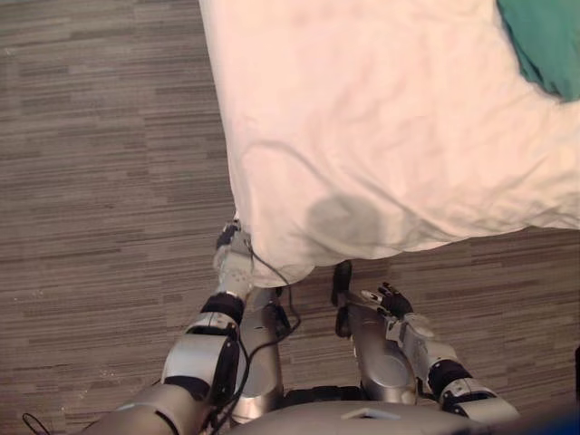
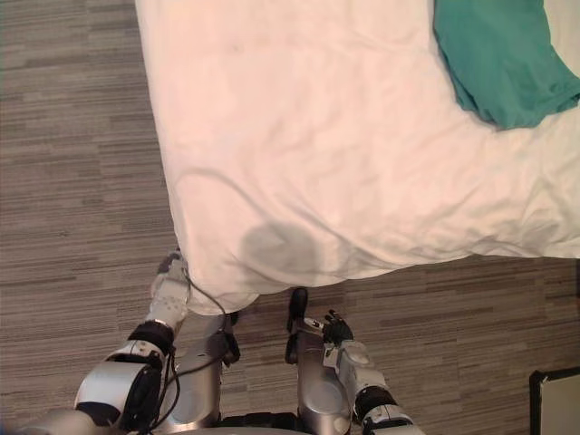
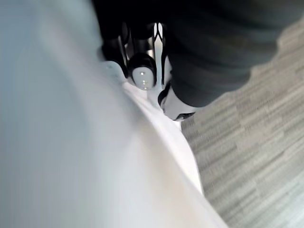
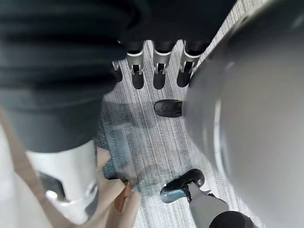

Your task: Tidy the bed and pick cloth on bed and put in laundry

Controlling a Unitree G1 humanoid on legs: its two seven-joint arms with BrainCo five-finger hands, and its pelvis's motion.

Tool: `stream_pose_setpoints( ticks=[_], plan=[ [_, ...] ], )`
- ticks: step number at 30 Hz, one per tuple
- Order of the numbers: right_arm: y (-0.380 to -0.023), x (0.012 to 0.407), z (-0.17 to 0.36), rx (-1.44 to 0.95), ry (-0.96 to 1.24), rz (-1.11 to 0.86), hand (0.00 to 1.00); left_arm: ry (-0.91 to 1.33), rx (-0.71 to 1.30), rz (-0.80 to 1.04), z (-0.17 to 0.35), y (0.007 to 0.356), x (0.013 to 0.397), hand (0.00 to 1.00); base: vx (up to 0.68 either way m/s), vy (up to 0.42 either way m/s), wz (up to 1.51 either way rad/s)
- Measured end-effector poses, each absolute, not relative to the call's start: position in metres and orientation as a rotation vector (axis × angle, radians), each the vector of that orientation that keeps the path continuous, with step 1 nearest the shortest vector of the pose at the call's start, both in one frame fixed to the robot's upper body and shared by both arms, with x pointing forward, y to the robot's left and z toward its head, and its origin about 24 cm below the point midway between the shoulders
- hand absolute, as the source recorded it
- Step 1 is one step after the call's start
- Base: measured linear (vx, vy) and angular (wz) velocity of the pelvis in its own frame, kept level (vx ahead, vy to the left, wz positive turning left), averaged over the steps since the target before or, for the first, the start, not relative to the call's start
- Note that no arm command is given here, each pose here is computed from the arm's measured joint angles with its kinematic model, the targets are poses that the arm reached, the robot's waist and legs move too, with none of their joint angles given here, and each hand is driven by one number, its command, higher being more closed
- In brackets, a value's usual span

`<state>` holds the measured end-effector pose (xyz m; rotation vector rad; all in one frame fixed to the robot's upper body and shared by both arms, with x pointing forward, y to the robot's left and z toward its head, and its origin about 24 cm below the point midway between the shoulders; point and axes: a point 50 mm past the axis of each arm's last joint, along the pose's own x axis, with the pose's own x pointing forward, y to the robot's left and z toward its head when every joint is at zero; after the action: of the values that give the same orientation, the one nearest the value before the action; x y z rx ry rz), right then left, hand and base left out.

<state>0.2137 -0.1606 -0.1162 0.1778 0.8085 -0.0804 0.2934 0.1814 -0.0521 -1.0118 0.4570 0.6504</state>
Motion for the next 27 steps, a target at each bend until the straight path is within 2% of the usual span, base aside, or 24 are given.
stream_pose_setpoints(
  ticks=[3, 4, 8, 14, 20, 23, 24, 27],
  plan=[
    [-0.163, 0.21, -0.119, 0.184, 0.816, -0.098, 0.0, 0.53, -0.977, 0.706, -0.073, 0.186, 0.269, 1.0, -0.04, 0.031, 0.1],
    [-0.165, 0.208, -0.12, 0.203, 0.82, -0.114, 0.0, 0.56, -0.97, 0.739, -0.083, 0.188, 0.258, 0.0, -0.05, 0.031, 0.01],
    [-0.173, 0.202, -0.123, 0.224, 0.824, -0.155, 0.0, 0.645, -0.961, 0.864, -0.105, 0.195, 0.226, 0.0, -0.08, 0.028, 0.0],
    [-0.186, 0.171, -0.137, 0.315, 0.874, -0.279, 0.0, 0.67, -0.955, 1.029, -0.112, 0.204, 0.21, 0.0, -0.06, 0.032, -0.06],
    [-0.216, 0.139, -0.142, 0.466, 0.879, -0.626, 0.0, 0.504, -0.997, 1.285, -0.111, 0.242, 0.177, 0.0, 0.04, -0.001, -0.27],
    [-0.235, 0.14, -0.134, 0.482, 0.823, -0.813, 0.0, 0.416, -0.878, 1.331, -0.098, 0.259, 0.173, 0.0, 0.03, -0.019, -0.13],
    [-0.241, 0.145, -0.128, 0.476, 0.779, -0.858, 1.0, 0.411, -0.826, 1.334, -0.096, 0.263, 0.171, 0.0, 0.01, -0.019, -0.05],
    [-0.249, 0.17, -0.104, 0.46, 0.616, -0.843, 1.0, 0.47, -0.739, 1.324, -0.1, 0.26, 0.163, 0.0, 0.0, 0.0, 0.0]
  ],
)
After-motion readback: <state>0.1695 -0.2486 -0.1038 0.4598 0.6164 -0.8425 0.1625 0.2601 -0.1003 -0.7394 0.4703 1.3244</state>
